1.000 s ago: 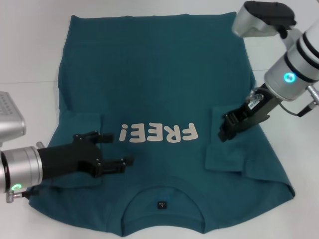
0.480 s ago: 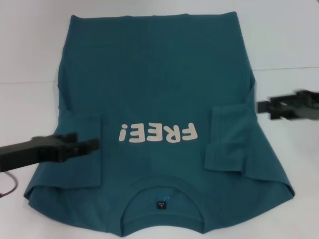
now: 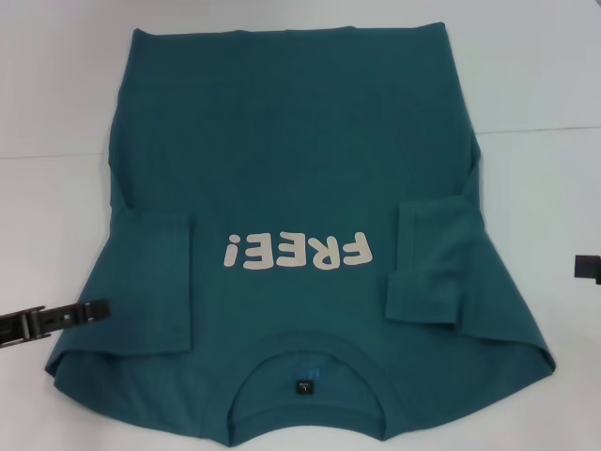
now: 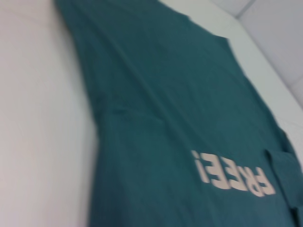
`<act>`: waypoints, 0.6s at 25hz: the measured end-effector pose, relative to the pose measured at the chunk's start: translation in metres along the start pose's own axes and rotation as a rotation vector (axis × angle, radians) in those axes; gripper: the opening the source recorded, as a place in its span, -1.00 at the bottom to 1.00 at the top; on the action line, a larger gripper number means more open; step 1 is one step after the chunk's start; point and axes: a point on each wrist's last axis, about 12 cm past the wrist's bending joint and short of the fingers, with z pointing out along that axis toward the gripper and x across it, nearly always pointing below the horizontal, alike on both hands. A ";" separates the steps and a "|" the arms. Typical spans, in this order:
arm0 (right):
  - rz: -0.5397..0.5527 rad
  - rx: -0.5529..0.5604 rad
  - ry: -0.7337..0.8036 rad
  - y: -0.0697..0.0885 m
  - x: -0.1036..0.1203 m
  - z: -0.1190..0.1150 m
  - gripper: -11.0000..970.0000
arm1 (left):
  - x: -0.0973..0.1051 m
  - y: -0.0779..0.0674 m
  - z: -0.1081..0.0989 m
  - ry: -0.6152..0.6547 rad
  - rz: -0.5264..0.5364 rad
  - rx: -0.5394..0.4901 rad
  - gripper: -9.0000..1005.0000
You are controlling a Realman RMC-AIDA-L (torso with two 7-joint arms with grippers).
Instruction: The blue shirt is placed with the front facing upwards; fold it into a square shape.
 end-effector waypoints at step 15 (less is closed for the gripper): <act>0.010 -0.015 -0.008 -0.013 0.000 0.007 0.78 | 0.014 0.018 0.005 0.108 -0.006 -0.156 0.77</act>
